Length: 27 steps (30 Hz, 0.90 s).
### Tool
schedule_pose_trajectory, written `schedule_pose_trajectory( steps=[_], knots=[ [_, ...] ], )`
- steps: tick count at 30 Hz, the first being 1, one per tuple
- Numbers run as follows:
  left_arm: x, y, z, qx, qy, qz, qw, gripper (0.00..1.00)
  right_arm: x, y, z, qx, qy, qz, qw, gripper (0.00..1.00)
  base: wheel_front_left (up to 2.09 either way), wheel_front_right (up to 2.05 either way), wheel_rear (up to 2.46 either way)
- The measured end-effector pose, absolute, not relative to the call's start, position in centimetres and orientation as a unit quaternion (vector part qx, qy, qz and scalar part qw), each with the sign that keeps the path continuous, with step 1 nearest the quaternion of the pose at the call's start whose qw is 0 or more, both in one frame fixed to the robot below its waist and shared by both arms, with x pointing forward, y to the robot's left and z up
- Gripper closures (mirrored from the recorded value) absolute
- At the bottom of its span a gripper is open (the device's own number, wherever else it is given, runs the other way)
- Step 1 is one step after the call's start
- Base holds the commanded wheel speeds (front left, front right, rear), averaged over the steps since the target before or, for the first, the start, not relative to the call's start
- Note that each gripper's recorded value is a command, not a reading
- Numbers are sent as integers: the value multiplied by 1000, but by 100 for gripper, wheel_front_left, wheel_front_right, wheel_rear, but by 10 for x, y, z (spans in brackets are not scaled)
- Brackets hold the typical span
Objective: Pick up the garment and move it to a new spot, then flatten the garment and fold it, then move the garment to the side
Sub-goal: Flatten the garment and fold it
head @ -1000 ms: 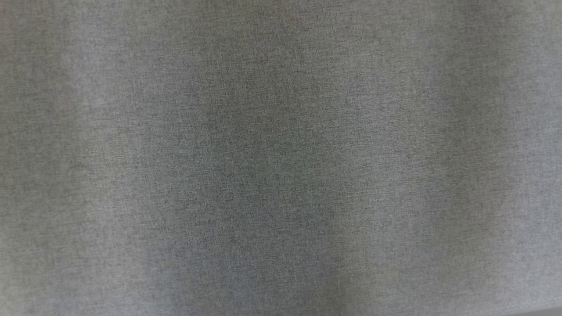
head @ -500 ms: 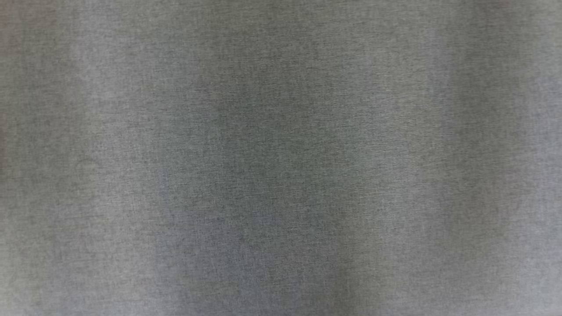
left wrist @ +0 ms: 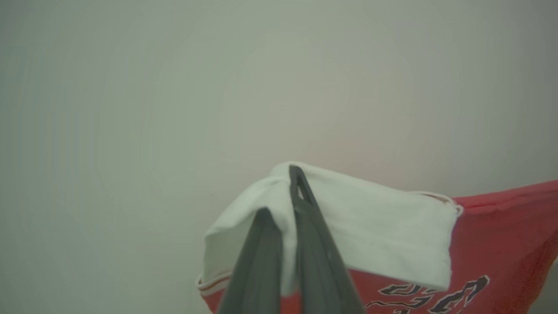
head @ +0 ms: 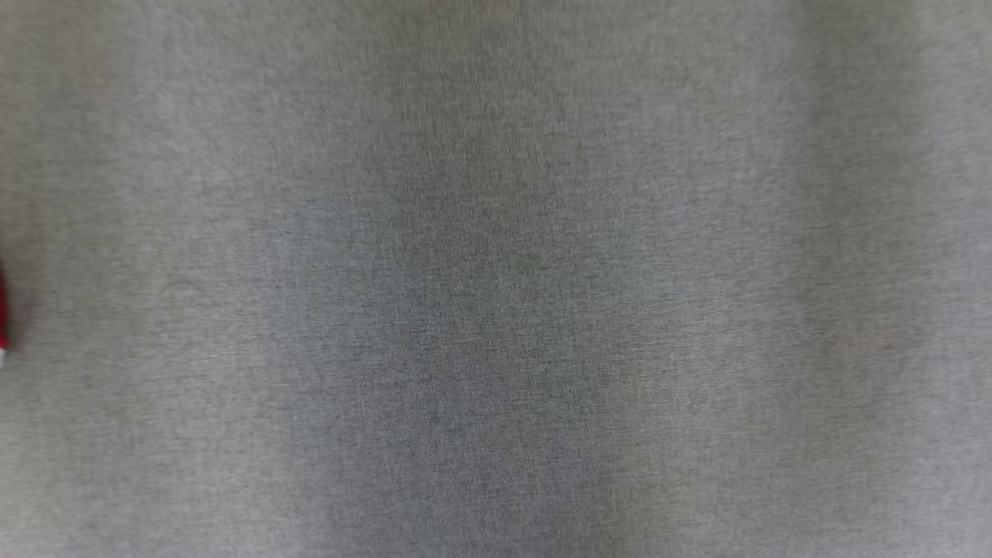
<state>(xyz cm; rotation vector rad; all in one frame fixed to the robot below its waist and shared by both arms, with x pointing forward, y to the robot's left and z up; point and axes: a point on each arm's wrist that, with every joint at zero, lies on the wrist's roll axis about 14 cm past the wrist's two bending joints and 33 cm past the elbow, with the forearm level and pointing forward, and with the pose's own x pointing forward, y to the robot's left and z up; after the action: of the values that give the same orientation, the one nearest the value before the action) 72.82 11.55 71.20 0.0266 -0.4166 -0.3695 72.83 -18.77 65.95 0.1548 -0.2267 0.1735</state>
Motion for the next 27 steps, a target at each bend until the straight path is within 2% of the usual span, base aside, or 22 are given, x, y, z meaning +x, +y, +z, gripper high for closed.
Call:
schedule_pose_trajectory(
  steps=[6,14,27],
  knots=[
    [683,131,673,-34,-198,-173,964,100,685,-195,603,125,-69,97,985,100,0,0,0],
    [586,149,603,-124,-153,-110,974,100,605,-198,538,184,-19,100,978,100,0,0,0],
    [459,161,517,-197,-42,-29,979,100,482,-205,450,264,71,41,961,100,0,0,0]
  ],
)
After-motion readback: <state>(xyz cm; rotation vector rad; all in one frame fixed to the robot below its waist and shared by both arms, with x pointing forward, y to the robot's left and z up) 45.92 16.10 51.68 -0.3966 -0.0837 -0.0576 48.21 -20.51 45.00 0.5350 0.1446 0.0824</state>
